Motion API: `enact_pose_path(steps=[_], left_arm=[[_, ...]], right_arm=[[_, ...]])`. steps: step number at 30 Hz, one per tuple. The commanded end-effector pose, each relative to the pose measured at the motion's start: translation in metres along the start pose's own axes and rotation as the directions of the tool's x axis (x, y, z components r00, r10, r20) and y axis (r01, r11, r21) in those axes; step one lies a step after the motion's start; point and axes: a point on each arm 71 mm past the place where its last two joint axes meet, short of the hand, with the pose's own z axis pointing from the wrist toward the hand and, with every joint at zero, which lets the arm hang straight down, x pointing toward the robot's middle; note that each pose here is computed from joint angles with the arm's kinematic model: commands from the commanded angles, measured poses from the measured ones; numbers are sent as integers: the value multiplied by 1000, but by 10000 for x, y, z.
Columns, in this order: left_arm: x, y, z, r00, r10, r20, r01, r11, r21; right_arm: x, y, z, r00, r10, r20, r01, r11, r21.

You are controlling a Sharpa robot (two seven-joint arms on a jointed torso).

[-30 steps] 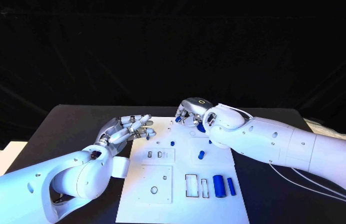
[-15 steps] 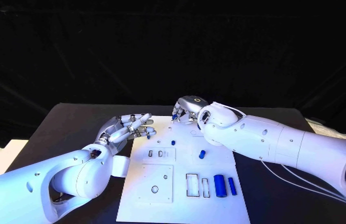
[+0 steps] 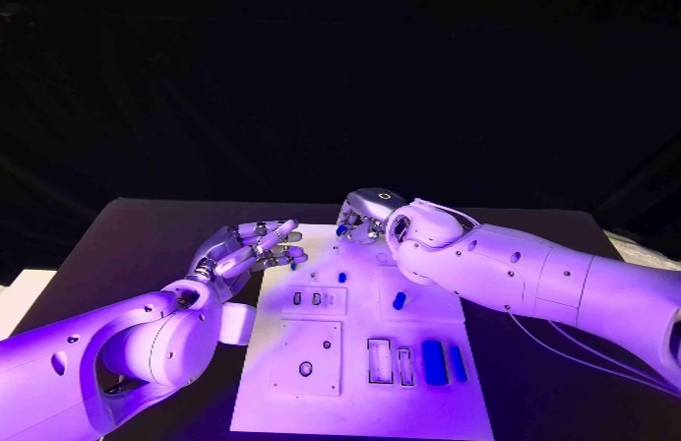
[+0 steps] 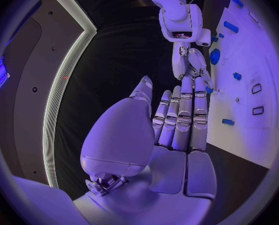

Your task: Assemble the parts on the task board

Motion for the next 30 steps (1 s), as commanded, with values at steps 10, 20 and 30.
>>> enact_pose_path(steps=[10, 20, 30], left_arm=[[34, -25, 5, 1000, -9, -22, 9, 1000, 10], [33, -32, 8, 1000, -9, -24, 9, 1000, 11], [23, -31, 10, 1000, -8, -22, 9, 1000, 10]], right_arm=[[53, 15, 48, 999, -29, -38, 31, 999, 28], [56, -6, 43, 997, -62, -40, 64, 996, 65], [39, 0, 19, 998, -59, -13, 60, 996, 59]])
